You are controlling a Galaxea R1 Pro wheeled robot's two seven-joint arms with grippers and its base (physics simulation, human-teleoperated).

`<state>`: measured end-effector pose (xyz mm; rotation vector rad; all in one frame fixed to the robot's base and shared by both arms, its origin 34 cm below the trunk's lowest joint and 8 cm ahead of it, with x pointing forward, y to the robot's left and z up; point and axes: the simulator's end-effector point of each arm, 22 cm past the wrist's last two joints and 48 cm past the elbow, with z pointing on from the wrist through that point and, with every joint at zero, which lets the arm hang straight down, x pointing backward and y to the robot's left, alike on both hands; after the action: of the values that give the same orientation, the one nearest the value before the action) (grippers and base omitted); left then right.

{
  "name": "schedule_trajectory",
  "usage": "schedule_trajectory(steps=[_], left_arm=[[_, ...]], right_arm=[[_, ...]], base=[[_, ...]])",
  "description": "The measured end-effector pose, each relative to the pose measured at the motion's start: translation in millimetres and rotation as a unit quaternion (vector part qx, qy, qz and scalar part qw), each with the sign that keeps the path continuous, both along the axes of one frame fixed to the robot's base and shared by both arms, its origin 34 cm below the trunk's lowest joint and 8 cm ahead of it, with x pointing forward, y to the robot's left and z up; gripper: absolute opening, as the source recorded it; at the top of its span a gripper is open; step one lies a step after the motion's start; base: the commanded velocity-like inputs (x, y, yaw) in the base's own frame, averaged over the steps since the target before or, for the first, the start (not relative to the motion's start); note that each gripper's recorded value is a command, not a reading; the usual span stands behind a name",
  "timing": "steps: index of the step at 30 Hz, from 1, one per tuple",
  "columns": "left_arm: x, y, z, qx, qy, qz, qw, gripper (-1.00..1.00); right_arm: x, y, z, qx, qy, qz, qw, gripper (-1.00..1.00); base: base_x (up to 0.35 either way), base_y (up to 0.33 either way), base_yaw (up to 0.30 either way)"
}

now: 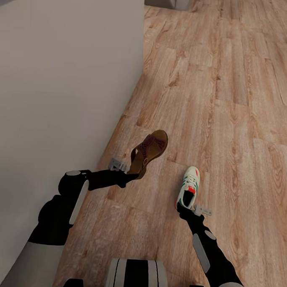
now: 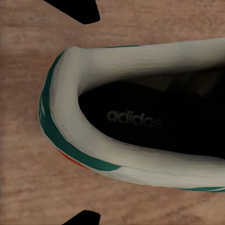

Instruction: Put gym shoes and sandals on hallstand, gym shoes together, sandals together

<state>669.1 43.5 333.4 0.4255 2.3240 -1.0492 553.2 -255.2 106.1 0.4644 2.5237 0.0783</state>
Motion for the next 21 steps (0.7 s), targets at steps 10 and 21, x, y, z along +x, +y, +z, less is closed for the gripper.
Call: schedule_trajectory(steps=[10,21], left_arm=[[-1,0,-4,0.0,0.003,0.0,1.0,-1.0],[-6,0,-20,0.0,0.017,0.0,0.9999,-1.0]], right_arm=[[-3,0,-3,0.0,0.003,0.0,1.0,1.0],[-13,0,-16,0.0,0.016,0.0,0.9999,1.0]], base=[[0.0,0.0,0.032],[0.0,0.0,0.052]])
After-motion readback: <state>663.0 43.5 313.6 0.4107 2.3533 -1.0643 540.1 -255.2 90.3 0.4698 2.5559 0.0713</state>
